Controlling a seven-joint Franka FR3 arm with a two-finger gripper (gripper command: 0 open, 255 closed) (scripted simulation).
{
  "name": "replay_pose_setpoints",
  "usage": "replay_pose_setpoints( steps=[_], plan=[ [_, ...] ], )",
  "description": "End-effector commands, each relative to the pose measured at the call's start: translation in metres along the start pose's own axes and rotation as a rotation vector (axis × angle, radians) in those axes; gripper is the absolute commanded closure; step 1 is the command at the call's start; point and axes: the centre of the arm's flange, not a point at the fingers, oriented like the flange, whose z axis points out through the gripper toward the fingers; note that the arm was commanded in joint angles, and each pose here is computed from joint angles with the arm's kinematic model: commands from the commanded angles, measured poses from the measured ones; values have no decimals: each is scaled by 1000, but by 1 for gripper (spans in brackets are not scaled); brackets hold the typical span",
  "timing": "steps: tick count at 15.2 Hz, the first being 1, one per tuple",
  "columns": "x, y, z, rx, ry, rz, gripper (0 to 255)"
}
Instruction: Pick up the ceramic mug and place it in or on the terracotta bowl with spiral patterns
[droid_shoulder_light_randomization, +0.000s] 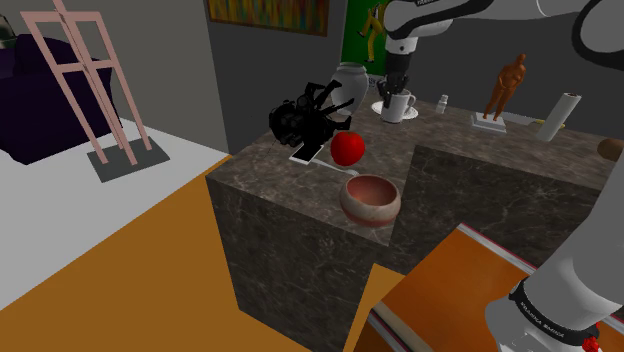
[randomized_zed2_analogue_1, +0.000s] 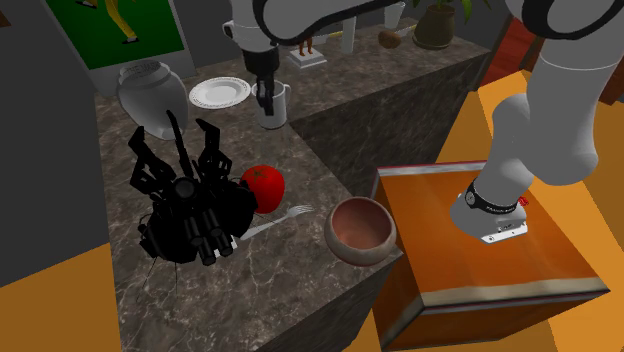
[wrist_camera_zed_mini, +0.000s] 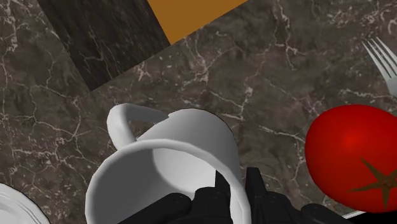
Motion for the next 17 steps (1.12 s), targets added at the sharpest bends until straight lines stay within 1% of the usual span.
replay_pose_setpoints(
  steps=[1,5,17],
  plan=[
    [0,1,-11,0,0,0,255],
    [0,2,-29,0,0,0,255],
    [-98,-121,-47,0,0,0,255]
  ],
)
